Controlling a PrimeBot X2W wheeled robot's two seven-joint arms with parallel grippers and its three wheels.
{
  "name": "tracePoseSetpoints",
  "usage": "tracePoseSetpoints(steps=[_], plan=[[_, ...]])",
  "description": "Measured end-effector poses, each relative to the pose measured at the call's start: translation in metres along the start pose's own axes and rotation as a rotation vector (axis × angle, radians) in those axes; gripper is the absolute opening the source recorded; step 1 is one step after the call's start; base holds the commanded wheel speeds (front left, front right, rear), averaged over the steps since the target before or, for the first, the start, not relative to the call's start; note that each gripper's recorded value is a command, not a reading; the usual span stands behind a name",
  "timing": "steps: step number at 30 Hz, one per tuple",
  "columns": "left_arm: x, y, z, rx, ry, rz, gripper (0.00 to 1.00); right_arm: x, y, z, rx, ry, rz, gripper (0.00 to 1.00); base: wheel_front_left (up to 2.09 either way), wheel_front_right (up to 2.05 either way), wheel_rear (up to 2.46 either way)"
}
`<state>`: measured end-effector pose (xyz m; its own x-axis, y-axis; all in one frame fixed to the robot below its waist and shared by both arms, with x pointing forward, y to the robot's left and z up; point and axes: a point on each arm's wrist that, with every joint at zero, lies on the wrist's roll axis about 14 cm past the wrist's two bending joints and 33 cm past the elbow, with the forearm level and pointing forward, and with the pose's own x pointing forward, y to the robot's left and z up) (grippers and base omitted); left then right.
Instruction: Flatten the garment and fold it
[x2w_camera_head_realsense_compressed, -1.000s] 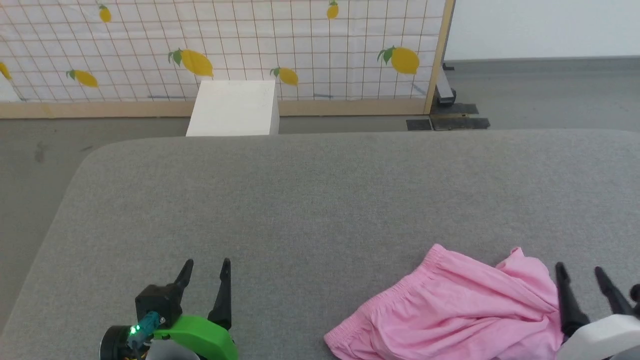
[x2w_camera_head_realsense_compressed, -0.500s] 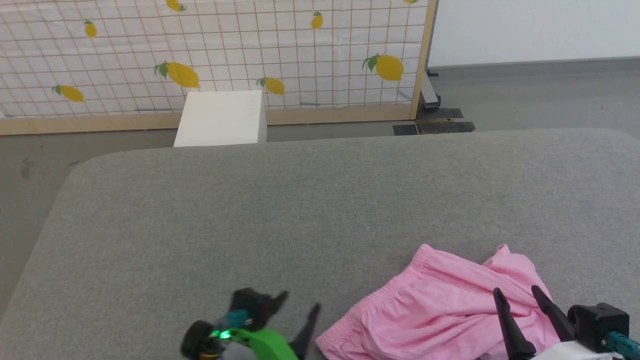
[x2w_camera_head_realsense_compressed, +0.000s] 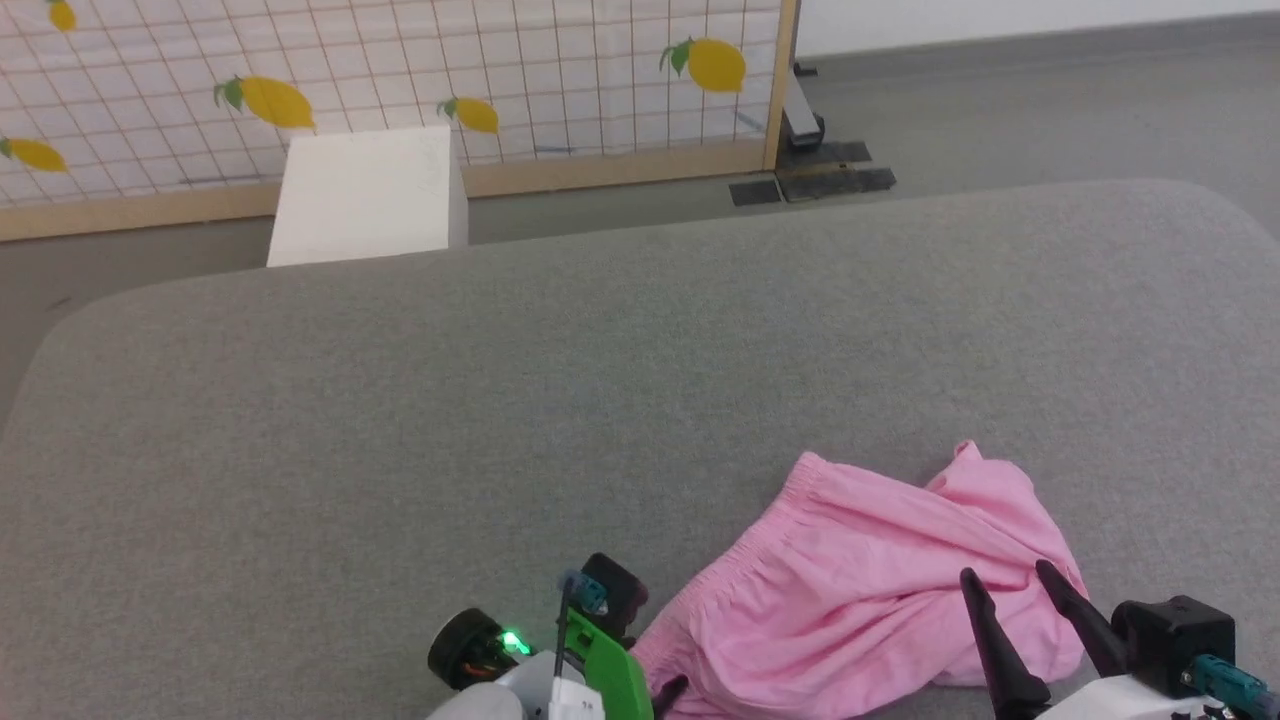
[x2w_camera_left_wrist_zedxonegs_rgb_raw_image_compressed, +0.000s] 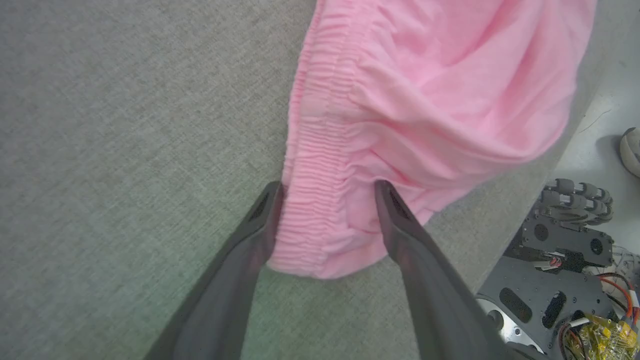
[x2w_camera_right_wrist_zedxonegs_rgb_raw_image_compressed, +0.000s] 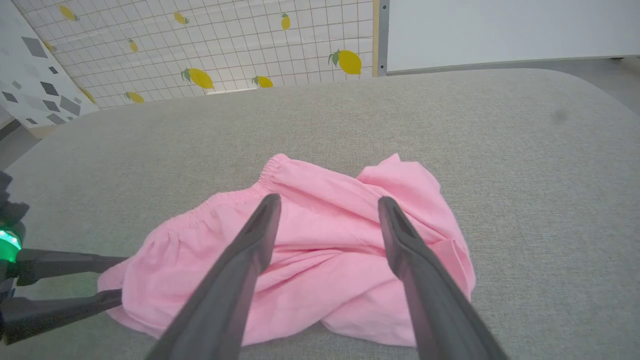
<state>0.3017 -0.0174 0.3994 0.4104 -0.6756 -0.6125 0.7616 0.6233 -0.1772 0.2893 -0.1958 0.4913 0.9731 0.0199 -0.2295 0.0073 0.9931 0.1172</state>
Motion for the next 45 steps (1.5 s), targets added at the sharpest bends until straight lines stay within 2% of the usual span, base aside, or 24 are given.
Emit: tracePoseSetpoints(steps=[1, 6, 9, 11, 17, 19, 23, 27, 30, 31, 32, 36, 45], plan=[[0.003, -0.003, 0.001, -0.004, 0.005, -0.018, 0.00, 0.000, -0.002, -0.001, 0.002, 0.005, -0.008, 1.00, 0.00, 0.00, 0.00], [0.011, -0.006, 0.017, 0.009, -0.033, -0.064, 0.00, 0.002, -0.015, -0.006, 0.007, 0.023, -0.051, 1.00, 0.00, 0.00, 0.00], [0.009, 0.005, 0.034, 0.014, -0.101, -0.048, 0.00, 0.002, -0.021, -0.008, 0.010, 0.030, -0.071, 1.00, 0.00, 0.00, 0.00], [0.003, 0.019, 0.046, 0.013, -0.154, -0.011, 0.00, 0.003, -0.023, -0.009, 0.011, 0.032, -0.076, 1.00, 0.00, 0.00, 0.00], [-0.035, 0.088, 0.063, -0.052, -0.266, 0.219, 0.00, 0.009, -0.020, -0.010, 0.011, 0.042, -0.061, 1.00, 0.00, 0.00, 0.00], [-0.053, 0.111, 0.051, -0.126, -0.279, 0.307, 0.00, 0.011, -0.019, -0.011, 0.010, 0.049, -0.054, 1.00, 0.00, 0.00, 0.00], [-0.085, 0.135, -0.014, -0.312, -0.217, 0.467, 0.00, 0.014, -0.015, -0.011, 0.014, 0.048, -0.037, 1.00, 0.00, 0.00, 0.00], [-0.108, 0.131, -0.071, -0.477, -0.162, 0.554, 0.00, 0.016, -0.011, -0.010, 0.014, 0.048, -0.024, 1.00, 0.00, 0.00, 0.00], [-0.115, 0.122, -0.086, -0.542, -0.160, 0.565, 0.00, 0.018, -0.008, -0.010, 0.011, 0.052, -0.012, 1.00, 0.00, 0.00, 0.00], [-0.116, 0.119, -0.087, -0.552, -0.168, 0.565, 0.22, 0.019, -0.007, -0.010, 0.011, 0.051, -0.008, 1.00, 0.00, 0.00, 0.00], [-0.117, 0.117, -0.086, -0.559, -0.181, 0.564, 1.00, 0.019, -0.006, -0.009, 0.010, 0.051, -0.004, 1.00, 0.00, 0.00, 0.00], [-0.125, 0.117, -0.074, -0.553, -0.262, 0.595, 1.00, 0.020, 0.000, -0.010, 0.006, 0.062, 0.019, 1.00, 0.00, 0.00, 0.00], [-0.156, 0.130, -0.020, -0.402, -0.546, 0.697, 1.00, 0.022, 0.022, -0.027, 0.013, 0.165, 0.103, 1.00, 0.00, 0.00, 0.00]])
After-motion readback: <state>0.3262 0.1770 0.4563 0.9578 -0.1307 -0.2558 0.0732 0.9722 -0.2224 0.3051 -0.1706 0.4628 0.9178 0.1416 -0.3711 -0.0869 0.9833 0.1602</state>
